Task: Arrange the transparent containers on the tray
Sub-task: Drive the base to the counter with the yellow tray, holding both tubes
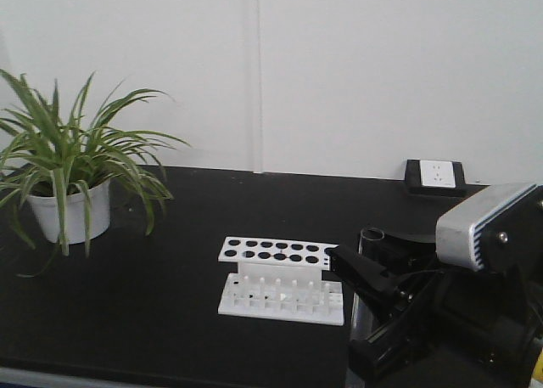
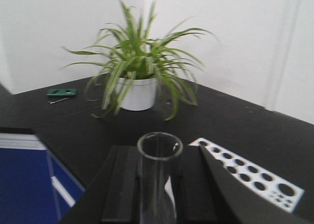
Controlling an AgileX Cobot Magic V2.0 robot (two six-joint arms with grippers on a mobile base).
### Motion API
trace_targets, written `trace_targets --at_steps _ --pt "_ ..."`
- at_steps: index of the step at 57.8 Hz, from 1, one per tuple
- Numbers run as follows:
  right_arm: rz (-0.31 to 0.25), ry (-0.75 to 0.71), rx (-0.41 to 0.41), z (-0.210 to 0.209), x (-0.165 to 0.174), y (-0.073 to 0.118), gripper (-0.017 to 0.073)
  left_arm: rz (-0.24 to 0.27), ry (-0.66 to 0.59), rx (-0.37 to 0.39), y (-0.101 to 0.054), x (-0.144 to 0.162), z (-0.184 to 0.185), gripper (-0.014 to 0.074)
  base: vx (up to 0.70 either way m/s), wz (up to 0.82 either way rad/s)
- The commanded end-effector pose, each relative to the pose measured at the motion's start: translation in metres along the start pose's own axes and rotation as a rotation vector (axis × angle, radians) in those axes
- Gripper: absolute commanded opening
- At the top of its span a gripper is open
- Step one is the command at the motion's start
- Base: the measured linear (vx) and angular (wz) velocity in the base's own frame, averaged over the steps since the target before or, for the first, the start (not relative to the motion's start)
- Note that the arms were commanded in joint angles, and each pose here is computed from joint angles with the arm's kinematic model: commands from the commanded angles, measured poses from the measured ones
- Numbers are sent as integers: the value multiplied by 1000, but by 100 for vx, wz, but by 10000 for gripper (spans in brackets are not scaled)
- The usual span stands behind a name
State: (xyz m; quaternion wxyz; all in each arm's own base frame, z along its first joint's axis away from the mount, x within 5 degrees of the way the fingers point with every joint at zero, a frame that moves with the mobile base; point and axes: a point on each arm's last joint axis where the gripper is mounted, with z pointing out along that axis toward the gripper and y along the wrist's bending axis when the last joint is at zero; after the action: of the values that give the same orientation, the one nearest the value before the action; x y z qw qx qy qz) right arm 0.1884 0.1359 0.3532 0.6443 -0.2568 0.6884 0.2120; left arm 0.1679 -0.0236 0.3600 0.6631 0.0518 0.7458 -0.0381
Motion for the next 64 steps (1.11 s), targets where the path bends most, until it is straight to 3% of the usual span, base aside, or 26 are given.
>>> trace_targets --at_steps 1,64 --pt "0 -109 -31 -6 -20 2 -11 -10 -108 24 -2 -17 -4 -7 -31 34" --pt "0 -109 -30 -6 -20 2 -11 -10 -108 24 -2 -17 -4 -7 -33 45"
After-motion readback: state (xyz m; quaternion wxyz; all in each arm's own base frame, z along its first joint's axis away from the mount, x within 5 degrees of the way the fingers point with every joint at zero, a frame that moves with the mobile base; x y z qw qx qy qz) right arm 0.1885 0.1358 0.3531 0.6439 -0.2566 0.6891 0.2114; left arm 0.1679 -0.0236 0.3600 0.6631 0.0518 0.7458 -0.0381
